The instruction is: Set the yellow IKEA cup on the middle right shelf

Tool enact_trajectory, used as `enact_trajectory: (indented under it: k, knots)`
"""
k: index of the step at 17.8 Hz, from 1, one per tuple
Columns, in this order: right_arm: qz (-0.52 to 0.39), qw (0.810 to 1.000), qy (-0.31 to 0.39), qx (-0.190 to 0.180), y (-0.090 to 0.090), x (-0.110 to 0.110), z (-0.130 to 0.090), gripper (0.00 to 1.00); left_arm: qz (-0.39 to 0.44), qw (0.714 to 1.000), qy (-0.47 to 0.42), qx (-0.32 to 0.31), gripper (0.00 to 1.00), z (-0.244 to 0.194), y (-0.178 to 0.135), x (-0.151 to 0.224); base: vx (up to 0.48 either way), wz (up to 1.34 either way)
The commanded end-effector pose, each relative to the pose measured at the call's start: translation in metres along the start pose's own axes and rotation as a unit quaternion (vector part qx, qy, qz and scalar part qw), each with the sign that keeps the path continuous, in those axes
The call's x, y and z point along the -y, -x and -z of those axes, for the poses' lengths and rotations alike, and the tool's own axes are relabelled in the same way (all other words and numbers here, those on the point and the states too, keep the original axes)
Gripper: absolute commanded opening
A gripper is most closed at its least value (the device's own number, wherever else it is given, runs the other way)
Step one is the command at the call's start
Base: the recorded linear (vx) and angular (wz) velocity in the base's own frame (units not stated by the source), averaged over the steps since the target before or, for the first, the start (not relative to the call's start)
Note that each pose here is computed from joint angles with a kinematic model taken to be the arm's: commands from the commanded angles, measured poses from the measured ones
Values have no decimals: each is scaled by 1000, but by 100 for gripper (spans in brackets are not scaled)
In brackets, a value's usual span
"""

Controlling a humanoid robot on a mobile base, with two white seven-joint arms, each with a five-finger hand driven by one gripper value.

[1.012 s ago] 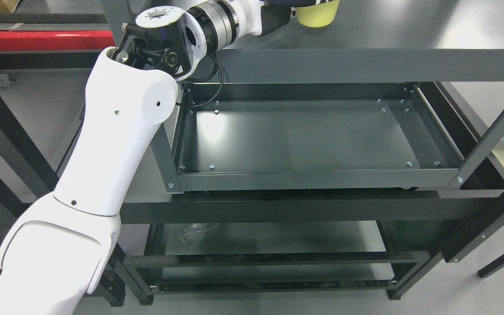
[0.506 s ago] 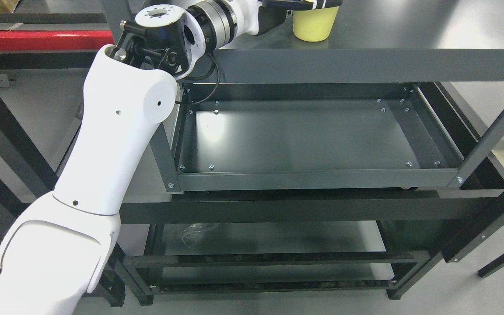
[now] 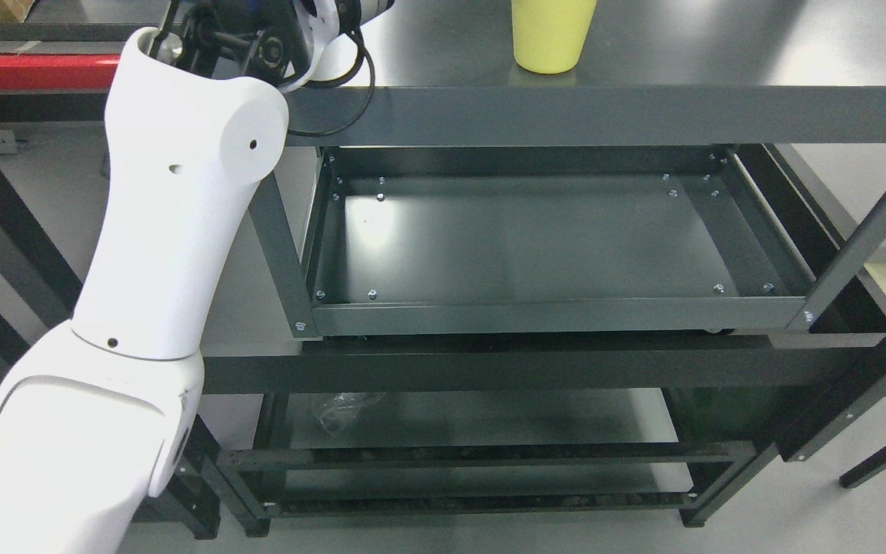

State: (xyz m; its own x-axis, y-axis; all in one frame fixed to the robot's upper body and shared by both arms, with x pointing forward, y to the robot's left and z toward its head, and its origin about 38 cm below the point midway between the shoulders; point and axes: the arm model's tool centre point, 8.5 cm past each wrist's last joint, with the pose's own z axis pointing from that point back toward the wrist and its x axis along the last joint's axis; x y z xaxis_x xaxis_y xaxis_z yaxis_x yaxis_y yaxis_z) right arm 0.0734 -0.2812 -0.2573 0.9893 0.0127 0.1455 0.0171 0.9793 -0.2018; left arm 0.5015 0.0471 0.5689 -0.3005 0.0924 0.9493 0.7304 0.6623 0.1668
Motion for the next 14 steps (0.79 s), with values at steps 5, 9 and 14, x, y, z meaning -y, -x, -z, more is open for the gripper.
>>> enact_trajectory:
  k: [5,9,14]
  knots:
    - [2,1000,6,-8,9,10,1,99,94,978,179,47,91,-25,-54,53,0,0]
    - [2,1000,6,-8,9,10,1,99,78,937,341,0,92,-42,-25,99,0,0]
    - [2,1000,6,-8,9,10,1,99,7,896,444,-24,93,-57,39,137,0,0]
